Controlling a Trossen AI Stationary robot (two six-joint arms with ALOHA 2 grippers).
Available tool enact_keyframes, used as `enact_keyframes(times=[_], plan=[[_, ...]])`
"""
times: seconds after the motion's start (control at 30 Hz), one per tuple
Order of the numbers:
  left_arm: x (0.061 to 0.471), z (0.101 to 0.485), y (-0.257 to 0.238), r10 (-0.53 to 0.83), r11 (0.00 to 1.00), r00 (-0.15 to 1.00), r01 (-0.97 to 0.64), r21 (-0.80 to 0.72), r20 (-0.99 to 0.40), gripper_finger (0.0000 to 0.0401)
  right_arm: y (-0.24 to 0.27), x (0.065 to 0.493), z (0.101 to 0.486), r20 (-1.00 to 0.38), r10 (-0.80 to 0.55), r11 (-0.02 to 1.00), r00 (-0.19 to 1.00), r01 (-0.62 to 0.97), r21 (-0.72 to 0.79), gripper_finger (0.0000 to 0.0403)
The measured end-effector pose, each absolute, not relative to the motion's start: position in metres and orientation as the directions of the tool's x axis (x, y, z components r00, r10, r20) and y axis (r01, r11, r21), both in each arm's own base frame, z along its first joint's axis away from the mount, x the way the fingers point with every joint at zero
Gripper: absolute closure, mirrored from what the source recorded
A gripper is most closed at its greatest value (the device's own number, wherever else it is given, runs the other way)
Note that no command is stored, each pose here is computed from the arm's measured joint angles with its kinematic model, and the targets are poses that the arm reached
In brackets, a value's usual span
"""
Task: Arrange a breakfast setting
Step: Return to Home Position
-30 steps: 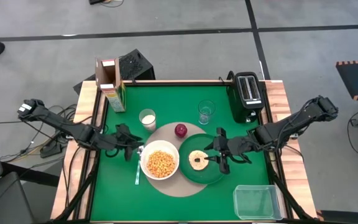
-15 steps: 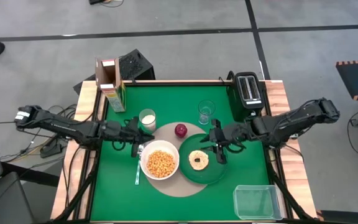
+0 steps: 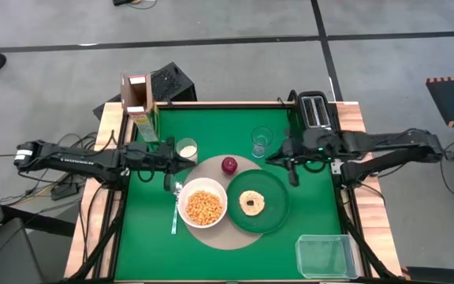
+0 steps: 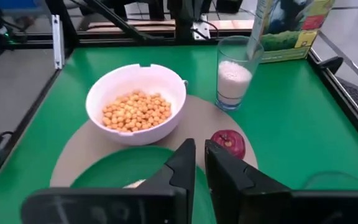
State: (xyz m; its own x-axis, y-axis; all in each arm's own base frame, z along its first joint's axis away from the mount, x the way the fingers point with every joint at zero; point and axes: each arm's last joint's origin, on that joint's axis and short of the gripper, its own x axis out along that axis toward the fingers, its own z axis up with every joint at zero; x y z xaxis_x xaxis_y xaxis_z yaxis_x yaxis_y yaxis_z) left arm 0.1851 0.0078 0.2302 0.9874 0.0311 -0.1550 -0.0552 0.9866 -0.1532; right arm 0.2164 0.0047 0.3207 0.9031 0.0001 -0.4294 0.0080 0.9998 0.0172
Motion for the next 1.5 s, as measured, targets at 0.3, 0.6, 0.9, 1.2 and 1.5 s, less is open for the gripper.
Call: enact_keyframes(times=[0.3, 0.6, 0.9, 1.2, 1.5], plan=[[0.162, 0.244, 0.008, 0.123, 0.991, 0.991, -0.125, -0.045, -0.056, 0.0401, 0.003, 0.158, 0.345, -0.361, 0.000, 0.999, 0.933, 0.016, 0.040, 0.0353], [0.145, 0.228, 0.008, 0.140, 0.989, 0.990, -0.140, -0.047, 0.004, 0.0401, 0.002, 0.113, 0.316, -0.261, -0.007, 0.996, 0.965, 0.029, 0.079, 0.0354], [0.142, 0.218, 0.007, 0.141, 0.987, 0.990, -0.139, -0.075, 0.018, 0.0401, 0.001, 0.098, 0.265, -0.101, -0.005, 0.997, 0.995, 0.013, 0.070, 0.0354], [0.142, 0.215, 0.009, 0.201, 0.978, 0.979, -0.202, -0.052, -0.012, 0.0401, 0.002, 0.100, 0.227, -0.040, -0.005, 0.995, 0.999, 0.009, 0.096, 0.0354], [0.142, 0.214, 0.007, 0.111, 0.994, 0.994, -0.112, -0.018, -0.018, 0.0401, 0.002, 0.108, 0.196, 0.046, -0.004, 0.994, 0.999, -0.001, 0.107, 0.0354]])
